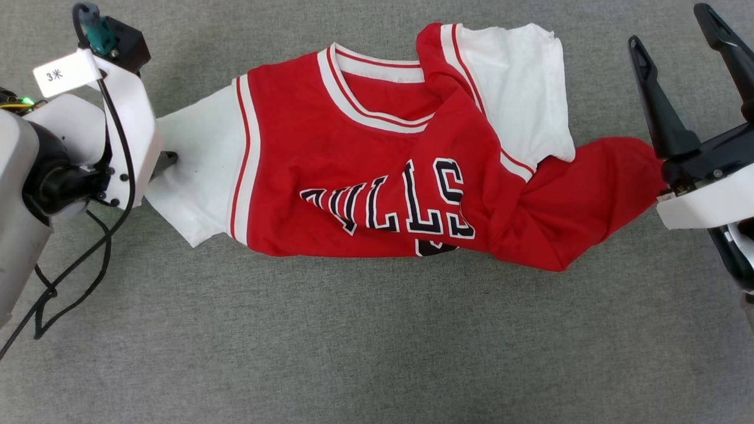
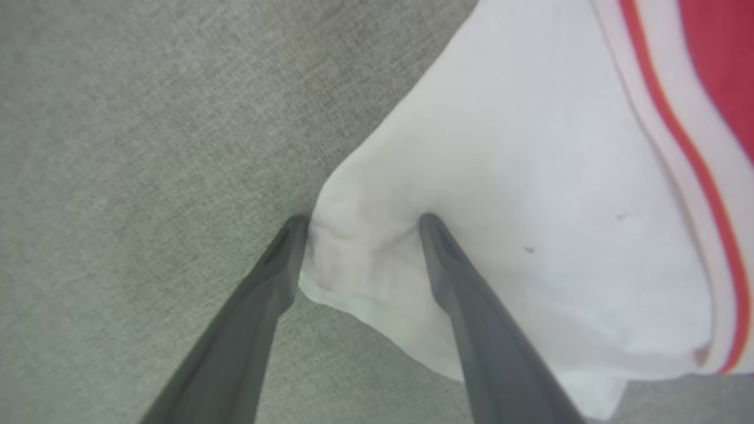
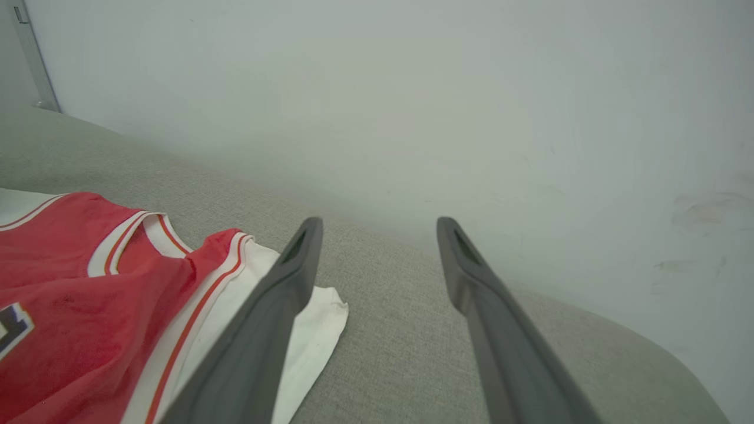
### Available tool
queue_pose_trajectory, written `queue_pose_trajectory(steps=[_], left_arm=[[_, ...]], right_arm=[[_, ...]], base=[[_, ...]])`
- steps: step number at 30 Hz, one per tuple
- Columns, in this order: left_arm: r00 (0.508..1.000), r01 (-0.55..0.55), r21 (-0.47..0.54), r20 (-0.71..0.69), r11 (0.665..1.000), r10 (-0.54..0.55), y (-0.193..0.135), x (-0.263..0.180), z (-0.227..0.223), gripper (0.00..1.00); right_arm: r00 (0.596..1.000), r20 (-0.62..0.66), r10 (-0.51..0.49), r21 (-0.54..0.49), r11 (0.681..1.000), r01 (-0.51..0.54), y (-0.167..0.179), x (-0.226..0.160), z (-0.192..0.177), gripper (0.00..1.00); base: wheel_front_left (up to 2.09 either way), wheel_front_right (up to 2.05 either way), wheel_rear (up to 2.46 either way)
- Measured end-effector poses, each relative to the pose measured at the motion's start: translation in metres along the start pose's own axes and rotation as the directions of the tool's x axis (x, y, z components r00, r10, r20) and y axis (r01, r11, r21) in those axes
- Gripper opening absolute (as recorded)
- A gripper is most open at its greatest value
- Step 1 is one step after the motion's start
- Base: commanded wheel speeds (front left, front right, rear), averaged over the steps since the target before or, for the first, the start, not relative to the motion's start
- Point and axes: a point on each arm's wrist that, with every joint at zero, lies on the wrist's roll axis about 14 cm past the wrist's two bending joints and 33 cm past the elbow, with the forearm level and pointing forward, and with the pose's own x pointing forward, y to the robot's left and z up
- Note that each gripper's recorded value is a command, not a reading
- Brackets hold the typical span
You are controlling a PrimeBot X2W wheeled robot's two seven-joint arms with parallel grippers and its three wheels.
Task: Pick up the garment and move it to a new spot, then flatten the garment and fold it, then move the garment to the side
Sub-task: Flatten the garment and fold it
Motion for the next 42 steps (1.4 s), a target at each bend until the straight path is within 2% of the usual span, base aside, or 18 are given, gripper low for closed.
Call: queue_pose_trajectory(steps=[2,3,4,9,13,17,20,22,24,26,28,33,35,42], left_arm=[[1.0,0.01,0.0,-0.013,1.0,-0.01,-0.002,0.004,-0.002,1.0],[1.0,0.01,0.006,-0.017,1.0,-0.01,-0.002,0.005,-0.003,0.53],[1.0,0.012,0.01,-0.019,1.0,-0.011,-0.003,0.006,-0.003,0.0],[0.999,0.0,0.053,0.05,0.999,-0.002,-0.006,-0.006,0.0,0.0],[0.994,-0.028,0.057,0.109,0.998,0.021,0.001,-0.024,-0.003,0.0],[0.984,-0.05,0.064,0.173,0.997,0.039,0.005,-0.043,-0.004,0.0],[0.976,-0.062,0.072,0.212,0.996,0.045,0.006,-0.053,-0.005,0.0],[0.971,-0.061,0.075,0.234,0.995,0.042,0.004,-0.057,-0.005,0.0],[0.969,-0.058,0.069,0.245,0.996,0.039,0.004,-0.059,-0.005,0.0],[0.967,-0.06,0.071,0.251,0.996,0.041,0.004,-0.059,-0.006,0.0],[0.966,-0.06,0.074,0.256,0.995,0.039,0.004,-0.057,-0.005,0.0],[0.963,-0.05,0.08,0.27,0.996,0.027,0.002,-0.048,0.0,0.0],[0.963,-0.05,0.086,0.268,0.995,0.025,0.002,-0.043,0.0,0.0],[0.965,-0.042,0.107,0.263,0.993,0.012,0.004,-0.028,0.002,0.0]], right_arm=[[1.0,-0.002,0.002,0.0,1.0,-0.002,0.0,0.002,-0.002,1.0],[1.0,-0.002,0.002,-0.002,1.0,-0.002,-0.001,0.002,-0.002,1.0],[1.0,0.001,0.001,-0.003,1.0,-0.001,-0.002,0.003,-0.001,1.0],[0.999,0.037,0.001,-0.061,0.998,0.002,-0.016,0.012,0.022,1.0],[0.999,0.0,0.036,-0.124,0.992,-0.036,-0.017,0.022,0.036,1.0],[0.991,-0.096,0.089,-0.168,0.98,-0.104,-0.015,0.039,0.046,1.0],[0.96,-0.245,0.138,-0.155,0.971,-0.18,-0.006,0.048,0.034,1.0],[0.915,-0.367,0.165,-0.105,0.97,-0.218,-0.001,0.052,0.018,1.0],[0.859,-0.483,0.17,-0.107,0.962,-0.251,-0.001,0.054,0.005,1.0],[0.765,-0.617,0.185,-0.053,0.96,-0.275,0.002,0.05,-0.018,1.0],[0.643,-0.739,0.202,0.001,0.954,-0.299,0.009,0.04,-0.044,1.0],[0.473,-0.857,0.205,0.063,0.952,-0.3,0.01,0.04,-0.072,1.0],[0.423,-0.881,0.211,0.084,0.951,-0.298,0.014,0.042,-0.084,1.0],[0.349,-0.9,0.26,0.159,0.943,-0.293,0.038,0.056,-0.125,1.0]], base=[[0.0,0.0,0.0],[0.0,0.0,0.0],[0.0,0.0,0.0],[0.0,0.0,0.0],[0.0,0.0,0.0],[0.0,0.0,0.0],[0.0,0.0,0.0],[0.0,0.0,0.0],[0.0,0.0,0.0],[0.0,0.0,0.0],[0.0,0.0,0.0],[0.0,0.0,0.0],[0.0,0.0,0.0],[0.0,0.0,0.0]])
